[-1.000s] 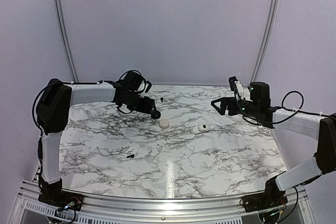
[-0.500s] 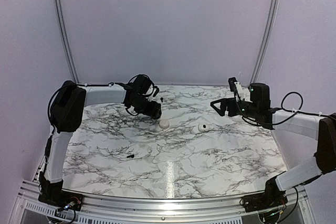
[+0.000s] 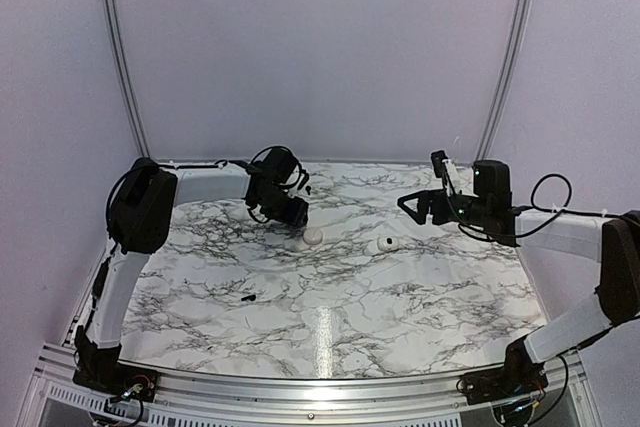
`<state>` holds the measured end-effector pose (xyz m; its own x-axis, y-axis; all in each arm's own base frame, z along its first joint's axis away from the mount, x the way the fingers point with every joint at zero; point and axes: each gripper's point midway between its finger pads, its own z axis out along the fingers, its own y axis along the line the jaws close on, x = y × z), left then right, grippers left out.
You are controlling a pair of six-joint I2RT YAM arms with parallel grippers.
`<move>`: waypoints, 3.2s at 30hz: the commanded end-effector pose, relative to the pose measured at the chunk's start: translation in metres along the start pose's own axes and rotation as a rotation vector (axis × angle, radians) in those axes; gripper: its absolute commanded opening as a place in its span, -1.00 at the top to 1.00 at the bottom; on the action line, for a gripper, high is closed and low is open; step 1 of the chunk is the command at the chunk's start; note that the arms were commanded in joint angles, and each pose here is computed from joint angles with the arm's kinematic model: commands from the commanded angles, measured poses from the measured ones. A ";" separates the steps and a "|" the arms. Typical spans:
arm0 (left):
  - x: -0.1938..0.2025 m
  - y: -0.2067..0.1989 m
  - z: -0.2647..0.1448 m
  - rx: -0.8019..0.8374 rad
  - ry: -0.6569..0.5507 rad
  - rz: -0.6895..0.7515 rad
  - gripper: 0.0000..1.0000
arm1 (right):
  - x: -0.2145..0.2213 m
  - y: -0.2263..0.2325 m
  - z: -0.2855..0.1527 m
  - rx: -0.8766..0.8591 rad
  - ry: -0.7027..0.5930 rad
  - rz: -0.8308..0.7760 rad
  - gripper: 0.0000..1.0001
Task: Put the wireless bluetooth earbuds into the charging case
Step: Pick up the charging case from the center of the board, then pass from the left arm to the right
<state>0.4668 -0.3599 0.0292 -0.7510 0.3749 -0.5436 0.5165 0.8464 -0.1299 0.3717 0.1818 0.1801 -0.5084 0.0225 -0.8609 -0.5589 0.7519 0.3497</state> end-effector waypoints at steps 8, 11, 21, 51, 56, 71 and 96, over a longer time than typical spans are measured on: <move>0.006 0.009 0.010 -0.102 0.056 0.080 -0.16 | -0.009 0.004 0.003 -0.039 -0.020 0.000 -0.97; 0.008 0.011 0.013 -0.120 0.067 0.096 -0.16 | -0.009 0.004 0.002 -0.035 -0.024 0.001 -0.97; -0.007 0.005 -0.005 -0.099 0.028 0.053 0.25 | -0.007 0.007 0.004 -0.059 -0.019 0.012 -0.89; -0.075 -0.107 -0.293 0.774 -0.662 -0.778 0.31 | -0.069 0.159 -0.011 -0.181 -0.437 -0.312 -0.60; -0.071 -0.120 -0.301 0.784 -0.691 -0.847 0.30 | -0.068 0.190 -0.006 -0.185 -0.479 -0.340 -0.56; -0.060 -0.132 -0.290 0.724 -0.734 -0.956 0.30 | -0.077 0.224 0.021 -0.171 -0.486 -0.302 -0.48; -0.055 -0.151 -0.285 0.783 -0.723 -0.952 0.30 | -0.085 0.247 0.048 -0.134 -0.530 -0.351 -0.10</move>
<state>0.3146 -0.3953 0.3074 -0.6880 -0.6776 -0.2600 0.1865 0.1813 -0.9656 0.3054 0.3900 0.3048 0.0494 0.1102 -0.9927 -0.7414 0.6700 0.0375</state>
